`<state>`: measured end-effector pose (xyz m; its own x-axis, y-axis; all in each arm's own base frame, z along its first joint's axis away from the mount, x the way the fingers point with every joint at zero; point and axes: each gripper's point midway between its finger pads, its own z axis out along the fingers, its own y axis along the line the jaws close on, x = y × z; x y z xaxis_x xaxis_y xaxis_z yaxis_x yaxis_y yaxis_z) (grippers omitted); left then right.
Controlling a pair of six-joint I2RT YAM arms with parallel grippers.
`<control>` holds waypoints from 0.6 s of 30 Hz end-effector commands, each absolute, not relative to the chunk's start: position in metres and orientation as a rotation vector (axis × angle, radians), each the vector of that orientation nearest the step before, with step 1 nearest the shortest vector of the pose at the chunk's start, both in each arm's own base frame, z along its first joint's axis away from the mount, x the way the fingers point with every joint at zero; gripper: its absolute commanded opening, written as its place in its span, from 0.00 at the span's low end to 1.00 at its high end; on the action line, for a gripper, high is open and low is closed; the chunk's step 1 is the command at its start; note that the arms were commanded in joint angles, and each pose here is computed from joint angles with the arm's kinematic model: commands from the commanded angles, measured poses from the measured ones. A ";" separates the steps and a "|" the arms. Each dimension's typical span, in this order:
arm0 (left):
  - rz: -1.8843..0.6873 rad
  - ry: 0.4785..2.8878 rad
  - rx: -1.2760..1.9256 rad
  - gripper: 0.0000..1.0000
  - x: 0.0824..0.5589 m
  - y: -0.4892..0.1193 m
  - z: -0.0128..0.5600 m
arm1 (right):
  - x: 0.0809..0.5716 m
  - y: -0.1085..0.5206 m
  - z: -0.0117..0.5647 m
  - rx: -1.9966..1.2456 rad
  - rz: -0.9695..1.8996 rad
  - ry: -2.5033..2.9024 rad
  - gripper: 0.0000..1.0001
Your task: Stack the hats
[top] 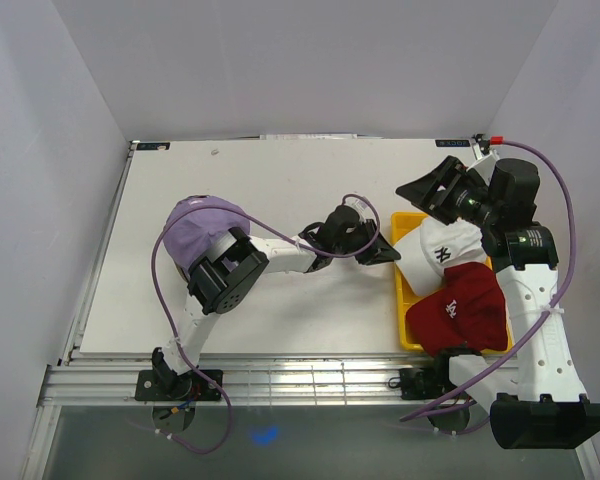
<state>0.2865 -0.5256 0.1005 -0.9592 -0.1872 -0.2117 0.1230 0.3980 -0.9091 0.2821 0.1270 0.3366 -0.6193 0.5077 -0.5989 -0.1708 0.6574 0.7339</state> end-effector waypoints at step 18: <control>-1.886 2.023 -0.051 0.00 0.284 -0.529 0.231 | 0.287 0.128 0.383 0.213 1.023 1.896 0.67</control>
<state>0.2879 -0.5342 0.1425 -0.9567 -0.2131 -0.1981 0.1342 0.2810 -0.9503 0.2859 0.1278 0.3444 -0.6091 0.5221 -0.5970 -0.1746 0.6460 0.7431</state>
